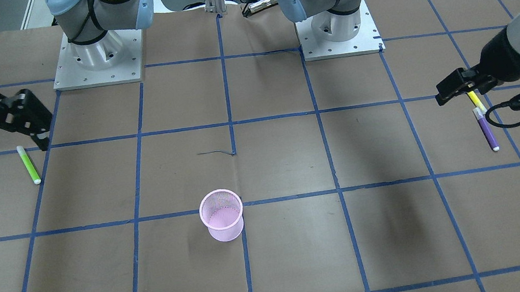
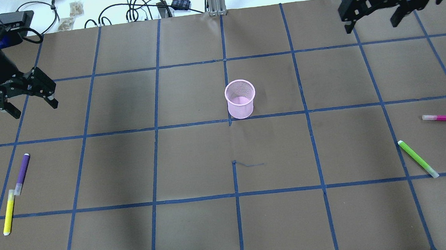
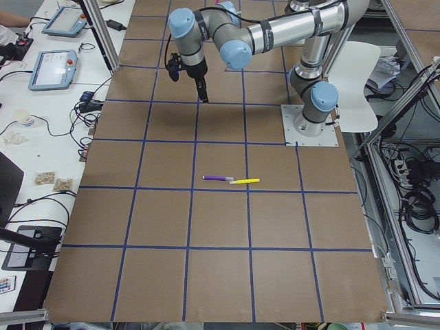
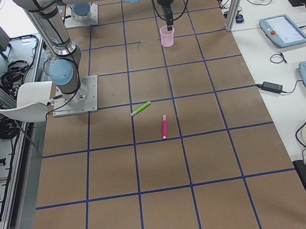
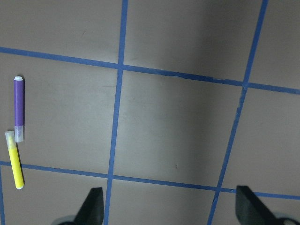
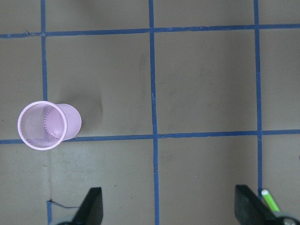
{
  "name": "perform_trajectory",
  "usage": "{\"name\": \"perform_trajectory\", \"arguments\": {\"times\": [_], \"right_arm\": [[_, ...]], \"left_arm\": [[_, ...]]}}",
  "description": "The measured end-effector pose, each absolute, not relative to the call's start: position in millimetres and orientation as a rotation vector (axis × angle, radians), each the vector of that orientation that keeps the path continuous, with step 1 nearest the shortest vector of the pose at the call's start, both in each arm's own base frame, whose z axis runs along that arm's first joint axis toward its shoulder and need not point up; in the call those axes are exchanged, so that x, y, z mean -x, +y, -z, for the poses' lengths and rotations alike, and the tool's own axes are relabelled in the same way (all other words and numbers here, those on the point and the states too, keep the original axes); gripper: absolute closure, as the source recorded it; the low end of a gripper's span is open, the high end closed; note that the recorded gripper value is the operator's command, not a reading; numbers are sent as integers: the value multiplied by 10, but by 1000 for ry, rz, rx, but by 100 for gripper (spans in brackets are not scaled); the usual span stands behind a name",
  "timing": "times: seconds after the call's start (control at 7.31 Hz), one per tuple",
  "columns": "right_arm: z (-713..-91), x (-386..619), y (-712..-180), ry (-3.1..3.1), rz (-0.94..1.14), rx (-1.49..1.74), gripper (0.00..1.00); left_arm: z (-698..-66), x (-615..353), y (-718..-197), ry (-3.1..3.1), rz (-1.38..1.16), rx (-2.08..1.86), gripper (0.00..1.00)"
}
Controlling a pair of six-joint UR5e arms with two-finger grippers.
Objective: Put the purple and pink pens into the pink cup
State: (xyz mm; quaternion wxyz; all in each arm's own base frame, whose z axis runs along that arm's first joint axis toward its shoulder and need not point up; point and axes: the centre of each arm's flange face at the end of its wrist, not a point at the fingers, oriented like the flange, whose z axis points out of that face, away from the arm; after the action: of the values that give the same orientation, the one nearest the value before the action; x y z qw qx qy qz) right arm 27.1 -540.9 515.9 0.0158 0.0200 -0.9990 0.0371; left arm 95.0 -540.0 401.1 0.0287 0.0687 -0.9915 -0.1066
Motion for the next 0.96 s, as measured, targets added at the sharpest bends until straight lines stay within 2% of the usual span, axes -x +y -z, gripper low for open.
{"name": "perform_trajectory", "arguments": {"times": [0.27,0.68,0.82,0.96], "right_arm": [[-5044,1129,-5303,-3098,-44,-310,0],[-4314,2736,-4965,-3043,26,-914,1],[-3978,3170,-4921,-2992,-29,-1152,2],[-3599,3573,-4893,-2942,-162,-1389,6]], "left_arm": [[-3406,-1551,-5468,-3031,354,-64,0],[-2765,-2204,-5491,-3050,464,197,0],[-2569,-2352,-5533,-3083,495,219,0],[-2401,-2485,-5562,-3115,515,221,0]]}}
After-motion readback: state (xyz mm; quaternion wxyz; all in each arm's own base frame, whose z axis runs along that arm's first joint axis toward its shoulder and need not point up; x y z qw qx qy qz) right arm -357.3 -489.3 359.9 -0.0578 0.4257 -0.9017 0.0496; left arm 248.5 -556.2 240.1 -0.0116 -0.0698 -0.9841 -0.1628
